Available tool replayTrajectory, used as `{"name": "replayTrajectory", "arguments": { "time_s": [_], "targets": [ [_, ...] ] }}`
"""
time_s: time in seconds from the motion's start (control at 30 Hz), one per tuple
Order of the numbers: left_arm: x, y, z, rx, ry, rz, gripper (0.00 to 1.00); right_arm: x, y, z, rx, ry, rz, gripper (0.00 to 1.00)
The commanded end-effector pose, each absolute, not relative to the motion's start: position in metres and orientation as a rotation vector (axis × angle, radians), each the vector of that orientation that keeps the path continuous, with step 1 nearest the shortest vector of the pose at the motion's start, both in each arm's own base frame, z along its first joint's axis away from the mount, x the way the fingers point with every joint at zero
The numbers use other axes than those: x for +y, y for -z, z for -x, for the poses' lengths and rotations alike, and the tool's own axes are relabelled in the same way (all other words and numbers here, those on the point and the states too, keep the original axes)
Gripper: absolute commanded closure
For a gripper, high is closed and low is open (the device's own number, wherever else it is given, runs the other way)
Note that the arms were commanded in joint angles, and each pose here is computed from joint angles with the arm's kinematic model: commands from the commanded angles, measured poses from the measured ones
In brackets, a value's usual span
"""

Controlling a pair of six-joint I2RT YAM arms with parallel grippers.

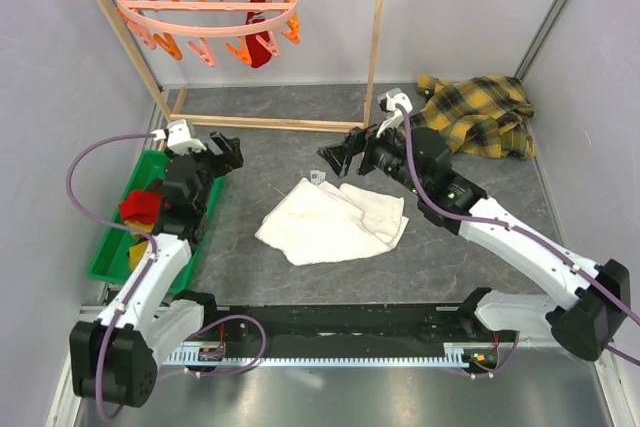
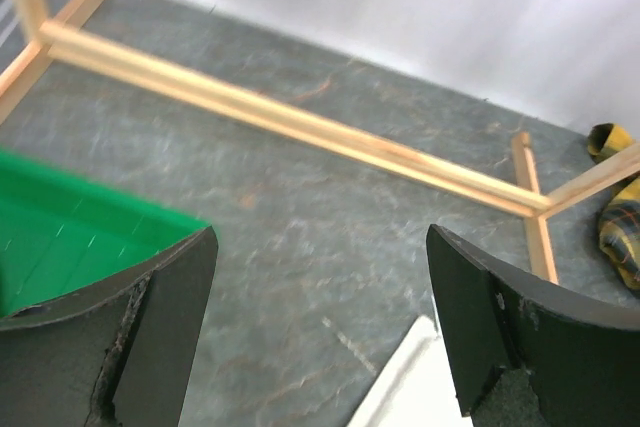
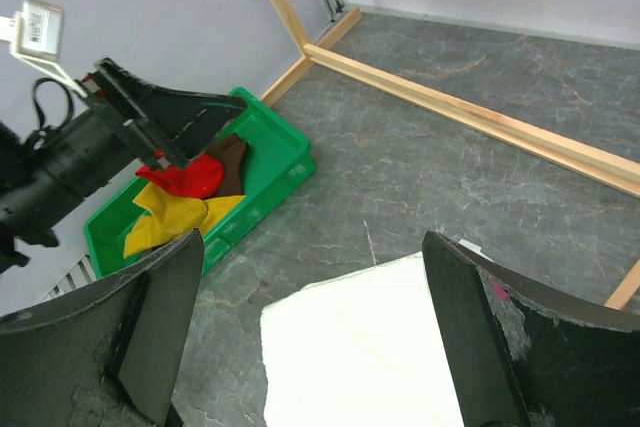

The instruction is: Remove the socks clipped to the hanger

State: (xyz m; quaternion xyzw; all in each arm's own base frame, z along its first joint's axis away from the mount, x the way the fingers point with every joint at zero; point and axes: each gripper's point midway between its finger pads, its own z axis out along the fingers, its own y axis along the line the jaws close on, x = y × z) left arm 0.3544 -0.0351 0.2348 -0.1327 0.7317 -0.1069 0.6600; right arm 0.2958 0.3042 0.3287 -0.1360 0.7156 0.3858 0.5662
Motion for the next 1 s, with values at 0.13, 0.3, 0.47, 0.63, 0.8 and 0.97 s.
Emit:
{"name": "replayTrajectory", "arguments": {
  "time_s": [0.13, 0.3, 0.47, 0.63, 0.8, 0.97],
  "targets": [
    [-0.07, -0.266, -0.39, 1.447, 0.195, 0.149, 0.09, 0.281, -0.354, -0.276, 1.603, -0.915, 0.29, 0.02],
    [-0.103, -0.277, -0.406, 1.335, 0.193, 0.059, 0.08, 0.263, -0.37, -0.277, 1.557, -0.84, 0.247, 0.02],
    [-0.125, -0.271, -0.427, 1.291, 0.169, 0.004, 0.08, 0.256, -0.385, -0.282, 1.532, -0.795, 0.237, 0.02],
    [-0.14, -0.266, -0.45, 1.256, 0.139, -0.032, 0.08, 0.254, -0.393, -0.278, 1.5, -0.806, 0.241, 0.02],
    [-0.157, -0.278, -0.472, 1.176, 0.097, -0.047, 0.03, 0.247, -0.4, -0.28, 1.468, -0.778, 0.217, 0.02],
    [-0.176, -0.277, -0.483, 1.108, 0.15, -0.054, 0.01, 0.248, -0.4, -0.283, 1.458, -0.765, 0.222, 0.02]
  ]
}}
